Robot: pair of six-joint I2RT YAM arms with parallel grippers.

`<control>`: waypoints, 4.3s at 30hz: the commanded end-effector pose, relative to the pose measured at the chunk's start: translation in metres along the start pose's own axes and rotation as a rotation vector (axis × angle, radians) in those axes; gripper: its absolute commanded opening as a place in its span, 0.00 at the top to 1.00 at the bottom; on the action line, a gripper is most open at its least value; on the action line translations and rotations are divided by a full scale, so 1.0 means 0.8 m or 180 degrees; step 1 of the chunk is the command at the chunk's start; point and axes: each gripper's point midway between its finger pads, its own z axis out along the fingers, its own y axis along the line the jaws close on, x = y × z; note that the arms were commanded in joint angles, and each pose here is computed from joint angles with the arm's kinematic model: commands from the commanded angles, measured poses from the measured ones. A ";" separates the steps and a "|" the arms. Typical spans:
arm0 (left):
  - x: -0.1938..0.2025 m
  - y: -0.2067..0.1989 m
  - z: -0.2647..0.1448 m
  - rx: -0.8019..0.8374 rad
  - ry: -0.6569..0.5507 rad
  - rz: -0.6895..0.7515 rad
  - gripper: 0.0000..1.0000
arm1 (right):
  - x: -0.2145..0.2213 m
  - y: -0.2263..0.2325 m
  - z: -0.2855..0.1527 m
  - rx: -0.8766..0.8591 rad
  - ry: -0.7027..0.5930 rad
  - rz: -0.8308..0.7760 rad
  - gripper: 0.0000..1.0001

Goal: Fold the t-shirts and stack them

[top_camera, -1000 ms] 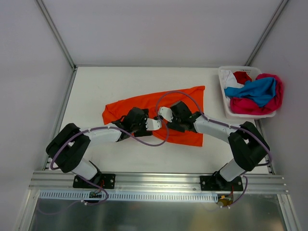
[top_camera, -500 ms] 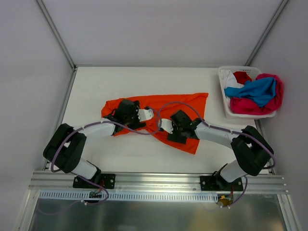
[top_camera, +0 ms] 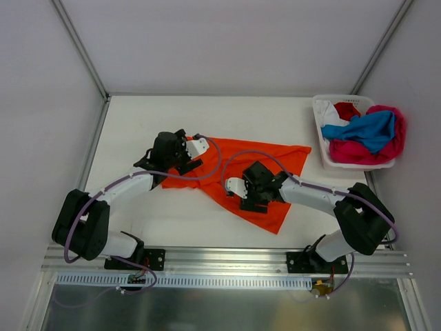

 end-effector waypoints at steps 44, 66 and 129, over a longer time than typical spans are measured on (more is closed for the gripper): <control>-0.023 -0.077 0.010 0.1019 -0.0101 -0.0339 0.35 | 0.058 0.042 0.008 -0.0294 0.0633 0.0085 0.24; -0.029 -0.042 0.022 0.0722 -0.0003 -0.0374 1.00 | 0.060 0.042 0.008 -0.0283 0.0667 0.0101 0.24; -0.051 0.154 -0.113 -0.1146 -0.0062 -0.0324 1.00 | 0.010 -0.160 -0.025 0.0939 0.0448 0.0267 0.23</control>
